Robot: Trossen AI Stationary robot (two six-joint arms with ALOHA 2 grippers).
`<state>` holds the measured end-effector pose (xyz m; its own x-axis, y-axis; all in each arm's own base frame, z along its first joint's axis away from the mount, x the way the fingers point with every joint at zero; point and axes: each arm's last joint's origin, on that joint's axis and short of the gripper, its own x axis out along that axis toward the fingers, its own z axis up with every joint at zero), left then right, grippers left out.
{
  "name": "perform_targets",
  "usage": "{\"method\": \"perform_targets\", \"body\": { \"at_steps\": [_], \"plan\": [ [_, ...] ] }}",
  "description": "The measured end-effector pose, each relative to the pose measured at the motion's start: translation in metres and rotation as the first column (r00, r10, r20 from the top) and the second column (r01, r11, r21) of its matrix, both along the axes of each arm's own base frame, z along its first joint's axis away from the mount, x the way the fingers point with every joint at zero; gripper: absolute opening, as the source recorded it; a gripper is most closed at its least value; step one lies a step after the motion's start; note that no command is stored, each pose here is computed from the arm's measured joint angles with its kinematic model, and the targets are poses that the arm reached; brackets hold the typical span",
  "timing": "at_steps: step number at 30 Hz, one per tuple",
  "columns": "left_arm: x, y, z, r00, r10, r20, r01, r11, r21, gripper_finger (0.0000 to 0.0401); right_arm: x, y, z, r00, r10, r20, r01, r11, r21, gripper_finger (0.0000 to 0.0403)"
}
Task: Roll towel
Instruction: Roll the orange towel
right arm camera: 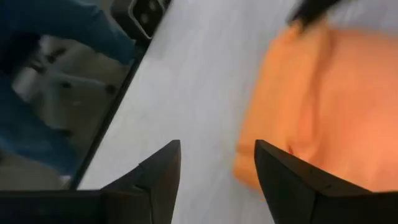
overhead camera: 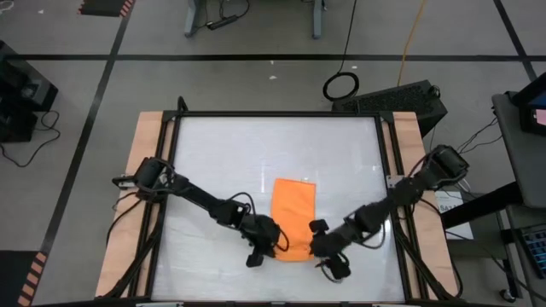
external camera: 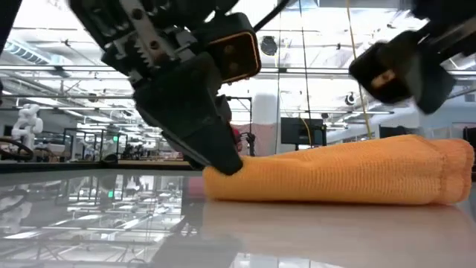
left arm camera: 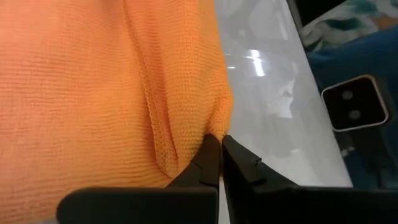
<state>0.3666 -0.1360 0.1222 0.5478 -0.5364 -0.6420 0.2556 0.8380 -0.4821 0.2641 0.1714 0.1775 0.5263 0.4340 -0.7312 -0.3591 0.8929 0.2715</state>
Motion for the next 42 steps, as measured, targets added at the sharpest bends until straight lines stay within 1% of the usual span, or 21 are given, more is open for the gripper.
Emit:
{"method": "perform_targets", "body": {
  "at_steps": [2,5,8,11,15,19,23,26,28,33,34,35,38,42],
  "plan": [
    [0.002,0.005,0.000,1.000,0.008,-0.013,-0.008,1.000,-0.024,0.0003,-0.004,0.011,-0.001,0.997,0.018,0.071,-0.013,0.997,-0.072,0.0195],
    [0.004,0.011,0.001,0.999,0.021,-0.031,-0.023,0.998,-0.055,0.0003,-0.011,0.023,-0.008,0.991,0.001,0.131,0.026,0.979,-0.203,0.0196],
    [0.005,0.017,0.001,0.999,0.016,-0.048,-0.020,0.996,-0.092,0.0003,-0.014,0.029,-0.014,0.982,-0.020,0.186,0.074,0.954,-0.292,0.0196],
    [0.007,0.022,0.001,0.998,0.013,-0.062,-0.021,0.992,-0.121,0.0002,-0.013,0.033,-0.022,0.978,-0.027,0.208,0.098,0.935,-0.340,0.0200],
    [0.008,0.028,0.002,0.996,0.026,-0.086,-0.039,0.987,-0.156,0.0002,-0.011,0.035,-0.038,0.983,-0.033,0.181,0.099,0.925,-0.367,0.0210],
    [0.009,0.032,0.002,0.995,0.018,-0.095,-0.035,0.983,-0.179,0.0002,-0.009,0.034,-0.057,0.982,-0.113,0.150,0.165,0.902,-0.398,0.0214],
    [0.010,0.034,0.003,0.993,0.027,-0.113,-0.049,0.978,-0.201,0.0002,-0.007,0.036,-0.067,0.971,-0.184,0.152,0.230,0.897,-0.377,0.0207],
    [0.010,0.036,0.003,0.993,0.026,-0.115,-0.049,0.977,-0.206,0.0002,-0.006,0.036,-0.070,0.963,-0.229,0.144,0.266,0.896,-0.354,0.0179],
    [0.010,0.037,0.003,0.993,0.023,-0.117,-0.048,0.976,-0.211,0.0002,-0.006,0.035,-0.070,0.959,-0.248,0.134,0.280,0.899,-0.338,0.0146],
    [0.011,0.041,0.003,0.990,0.007,-0.141,-0.043,0.966,-0.255,0.0002,-0.005,0.034,-0.071,0.947,-0.301,0.111,0.321,0.898,-0.300,0.0031],
    [0.011,0.042,0.004,0.990,0.004,-0.143,-0.041,0.965,-0.260,0.0002,-0.005,0.033,-0.071,0.946,-0.310,0.099,0.325,0.901,-0.287,0.0017],
    [0.011,0.042,0.004,0.989,-0.001,-0.147,-0.039,0.963,-0.268,0.0001,-0.005,0.033,-0.071,0.943,-0.322,0.087,0.334,0.902,-0.272,0.0012],
    [0.011,0.042,0.004,0.987,0.001,-0.164,-0.049,0.957,-0.285,0.0002,-0.005,0.033,-0.070,0.929,-0.368,0.045,0.368,0.904,-0.215,0.0016],
    [0.011,0.042,0.004,0.985,0.019,-0.172,-0.069,0.955,-0.289,0.0018,-0.007,0.034,-0.064,0.917,-0.397,-0.024,0.392,0.912,-0.123,0.0006]
  ]
}}
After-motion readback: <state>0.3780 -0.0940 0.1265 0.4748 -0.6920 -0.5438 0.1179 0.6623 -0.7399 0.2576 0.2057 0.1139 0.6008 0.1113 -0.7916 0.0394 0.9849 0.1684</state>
